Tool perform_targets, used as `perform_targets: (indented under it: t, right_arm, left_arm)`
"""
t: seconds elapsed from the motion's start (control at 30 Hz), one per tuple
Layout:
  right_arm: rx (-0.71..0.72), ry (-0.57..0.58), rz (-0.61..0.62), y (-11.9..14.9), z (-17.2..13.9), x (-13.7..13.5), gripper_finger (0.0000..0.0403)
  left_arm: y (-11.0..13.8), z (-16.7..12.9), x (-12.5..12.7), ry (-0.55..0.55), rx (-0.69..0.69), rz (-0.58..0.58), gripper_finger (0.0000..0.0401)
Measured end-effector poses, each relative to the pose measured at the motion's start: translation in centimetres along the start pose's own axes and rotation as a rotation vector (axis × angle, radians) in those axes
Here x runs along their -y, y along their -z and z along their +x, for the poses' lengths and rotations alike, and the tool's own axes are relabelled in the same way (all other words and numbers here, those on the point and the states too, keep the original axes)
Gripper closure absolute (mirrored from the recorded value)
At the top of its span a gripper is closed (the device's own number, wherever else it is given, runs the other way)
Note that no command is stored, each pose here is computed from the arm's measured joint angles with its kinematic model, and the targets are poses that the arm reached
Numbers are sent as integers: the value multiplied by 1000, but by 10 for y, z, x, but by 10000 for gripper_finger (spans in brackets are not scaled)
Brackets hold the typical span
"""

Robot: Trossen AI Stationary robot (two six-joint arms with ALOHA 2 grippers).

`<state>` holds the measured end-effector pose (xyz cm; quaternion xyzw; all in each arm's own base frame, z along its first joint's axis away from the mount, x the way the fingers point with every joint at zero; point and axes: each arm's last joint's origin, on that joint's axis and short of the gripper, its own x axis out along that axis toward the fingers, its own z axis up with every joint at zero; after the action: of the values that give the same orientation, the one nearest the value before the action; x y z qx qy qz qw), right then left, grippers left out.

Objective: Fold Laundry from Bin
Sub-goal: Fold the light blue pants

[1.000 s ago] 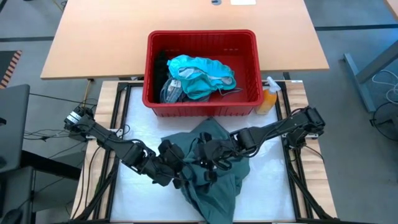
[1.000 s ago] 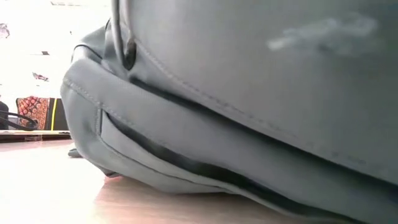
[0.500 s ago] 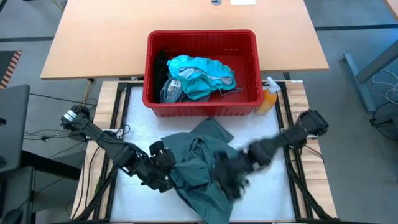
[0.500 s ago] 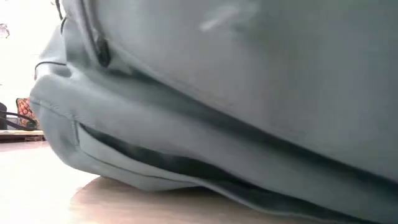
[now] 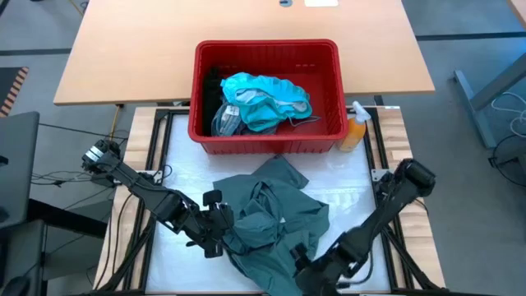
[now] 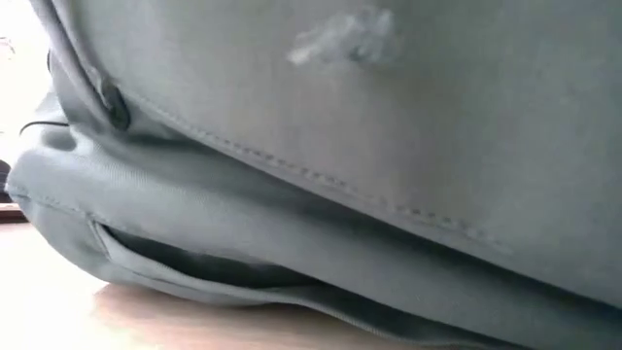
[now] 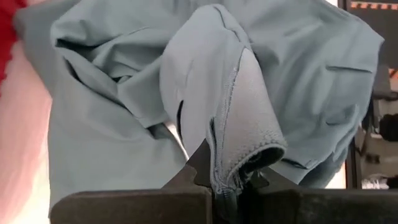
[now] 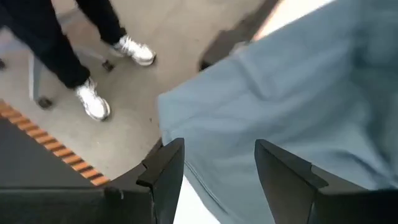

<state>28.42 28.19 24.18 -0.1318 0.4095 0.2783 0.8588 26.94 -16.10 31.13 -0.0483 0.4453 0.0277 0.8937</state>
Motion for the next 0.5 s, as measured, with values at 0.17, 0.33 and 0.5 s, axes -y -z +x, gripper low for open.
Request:
perform_targets:
  t: [0.17,0.33,0.5]
  right_arm:
    - [-86,19,-126,9,44,-21,180]
    - [-179,35,-117,15,64,-25,180]
    - [-248,63,-156,27,83,-24,180]
  left_arm:
    - [1,0,1,32,-21,1,401]
    - [0,0,1,38,-20,-21,401]
    - [-3,0,3,34,26,-43,401]
